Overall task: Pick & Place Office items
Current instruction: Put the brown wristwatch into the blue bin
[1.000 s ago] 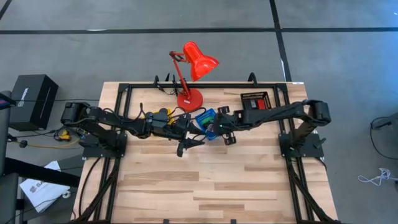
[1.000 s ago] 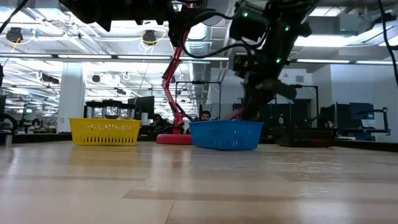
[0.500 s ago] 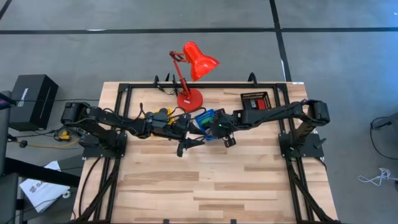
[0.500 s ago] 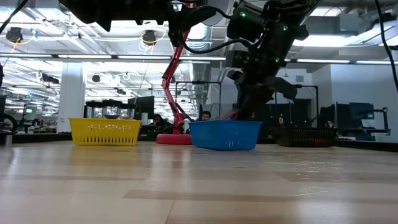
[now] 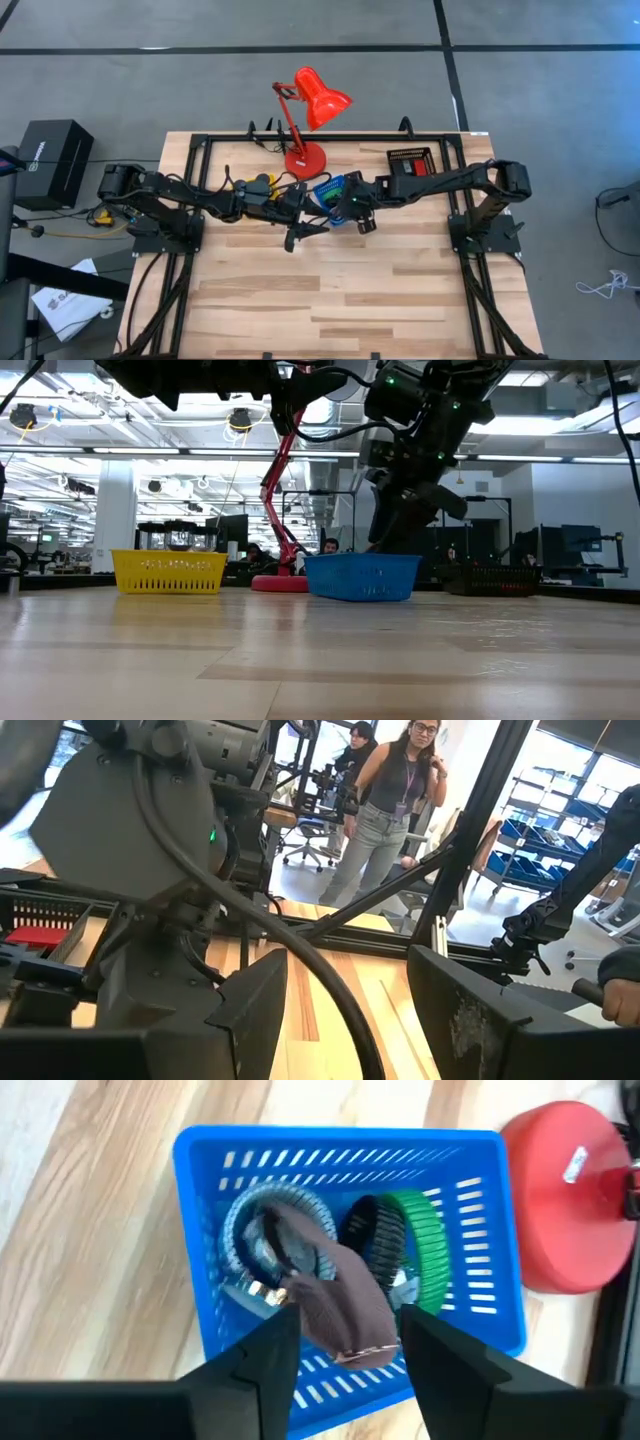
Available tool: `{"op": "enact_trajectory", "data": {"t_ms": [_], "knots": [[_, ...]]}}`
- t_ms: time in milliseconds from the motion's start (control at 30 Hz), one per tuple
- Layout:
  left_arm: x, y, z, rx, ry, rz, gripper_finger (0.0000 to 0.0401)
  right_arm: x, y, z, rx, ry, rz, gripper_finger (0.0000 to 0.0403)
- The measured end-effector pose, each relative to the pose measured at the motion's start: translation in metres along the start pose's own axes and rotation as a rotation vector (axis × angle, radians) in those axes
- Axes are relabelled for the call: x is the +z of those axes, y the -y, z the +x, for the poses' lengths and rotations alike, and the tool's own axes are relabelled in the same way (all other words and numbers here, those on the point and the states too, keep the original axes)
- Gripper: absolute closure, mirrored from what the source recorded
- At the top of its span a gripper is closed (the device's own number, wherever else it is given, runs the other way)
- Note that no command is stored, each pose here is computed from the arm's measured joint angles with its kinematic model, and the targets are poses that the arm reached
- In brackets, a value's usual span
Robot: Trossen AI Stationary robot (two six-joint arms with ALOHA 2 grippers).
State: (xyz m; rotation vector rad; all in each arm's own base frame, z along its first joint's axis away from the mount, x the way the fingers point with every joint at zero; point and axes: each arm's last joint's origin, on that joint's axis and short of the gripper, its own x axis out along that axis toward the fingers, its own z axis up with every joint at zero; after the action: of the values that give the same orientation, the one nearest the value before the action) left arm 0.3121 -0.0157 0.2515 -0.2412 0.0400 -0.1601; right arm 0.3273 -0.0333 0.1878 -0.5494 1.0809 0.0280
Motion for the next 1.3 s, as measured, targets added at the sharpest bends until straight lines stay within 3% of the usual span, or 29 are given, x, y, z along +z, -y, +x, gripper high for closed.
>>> {"op": "enact_trajectory", "data": {"t_ms": [267,533,733,967,1300], "knots": [[0.0,0.0,0.0,0.0,0.0,0.0,0.0197,0.006,-0.004,-0.002,-0.058,0.002,0.029,0.0249],[0.0,0.0,0.0,0.0,-0.001,0.0,0.0197,0.008,0.0,-0.002,-0.088,0.035,0.048,0.0326],[0.0,0.0,0.0,0.0,0.0,0.0,0.0197,0.002,0.012,0.003,-0.1,0.034,0.128,0.0394],[0.0,0.0,0.0,0.0,-0.002,0.0,0.0197,-0.008,0.011,0.005,0.017,-0.01,0.229,0.0396],[-0.001,0.0,0.0,-0.002,-0.009,-0.002,0.0197,-0.014,-0.007,0.044,0.091,-0.115,0.201,0.0402]]}}
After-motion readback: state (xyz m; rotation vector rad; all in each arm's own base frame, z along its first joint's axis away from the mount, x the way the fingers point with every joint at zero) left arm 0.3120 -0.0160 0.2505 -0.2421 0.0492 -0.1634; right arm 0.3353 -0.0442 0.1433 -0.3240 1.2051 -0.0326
